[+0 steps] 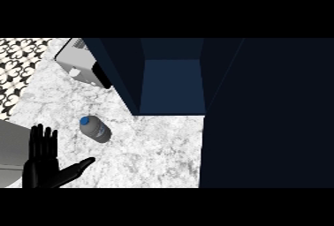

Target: Pick up the bottled water, place it into the cabinet and close the cabinet

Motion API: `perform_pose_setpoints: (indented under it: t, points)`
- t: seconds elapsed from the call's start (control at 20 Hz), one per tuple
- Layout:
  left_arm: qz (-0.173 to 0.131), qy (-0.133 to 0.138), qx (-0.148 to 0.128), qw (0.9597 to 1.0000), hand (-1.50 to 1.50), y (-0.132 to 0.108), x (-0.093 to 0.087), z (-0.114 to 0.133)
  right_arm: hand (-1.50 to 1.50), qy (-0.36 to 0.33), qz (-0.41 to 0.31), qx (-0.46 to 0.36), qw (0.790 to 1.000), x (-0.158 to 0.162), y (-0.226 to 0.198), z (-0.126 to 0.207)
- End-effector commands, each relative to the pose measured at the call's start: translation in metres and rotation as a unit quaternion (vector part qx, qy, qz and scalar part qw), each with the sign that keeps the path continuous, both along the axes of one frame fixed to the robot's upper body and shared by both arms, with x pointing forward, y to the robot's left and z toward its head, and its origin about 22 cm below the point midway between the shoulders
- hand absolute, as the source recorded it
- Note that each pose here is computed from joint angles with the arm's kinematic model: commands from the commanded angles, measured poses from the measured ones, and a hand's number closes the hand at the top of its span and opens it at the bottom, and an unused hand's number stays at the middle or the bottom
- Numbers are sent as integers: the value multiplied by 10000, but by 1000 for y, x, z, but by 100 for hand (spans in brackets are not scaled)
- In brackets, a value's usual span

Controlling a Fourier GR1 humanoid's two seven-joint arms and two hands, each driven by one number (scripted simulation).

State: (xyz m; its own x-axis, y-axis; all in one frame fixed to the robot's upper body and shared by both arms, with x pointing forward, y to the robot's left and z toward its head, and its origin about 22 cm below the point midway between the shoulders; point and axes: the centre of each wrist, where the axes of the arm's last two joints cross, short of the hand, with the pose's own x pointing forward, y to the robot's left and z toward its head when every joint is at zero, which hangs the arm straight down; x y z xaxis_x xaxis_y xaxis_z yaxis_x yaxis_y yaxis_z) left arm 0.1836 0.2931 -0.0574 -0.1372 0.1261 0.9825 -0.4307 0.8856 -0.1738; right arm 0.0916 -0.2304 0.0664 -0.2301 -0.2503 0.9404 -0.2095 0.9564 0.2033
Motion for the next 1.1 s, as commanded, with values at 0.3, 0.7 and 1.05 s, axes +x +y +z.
perform_pose_setpoints:
  t: [0.3,0.7,1.05]
  points:
    - [12,178,-657,9977,-150,22,20,-47,-150,-71,-1,108,9999,-11,0,-7]
    - [-17,70,-819,9966,-150,30,35,-86,-150,2,99,56,9999,-15,-4,2]
    - [-242,146,-904,9955,-150,26,43,-92,-150,-86,37,-54,9999,-8,-9,-2]
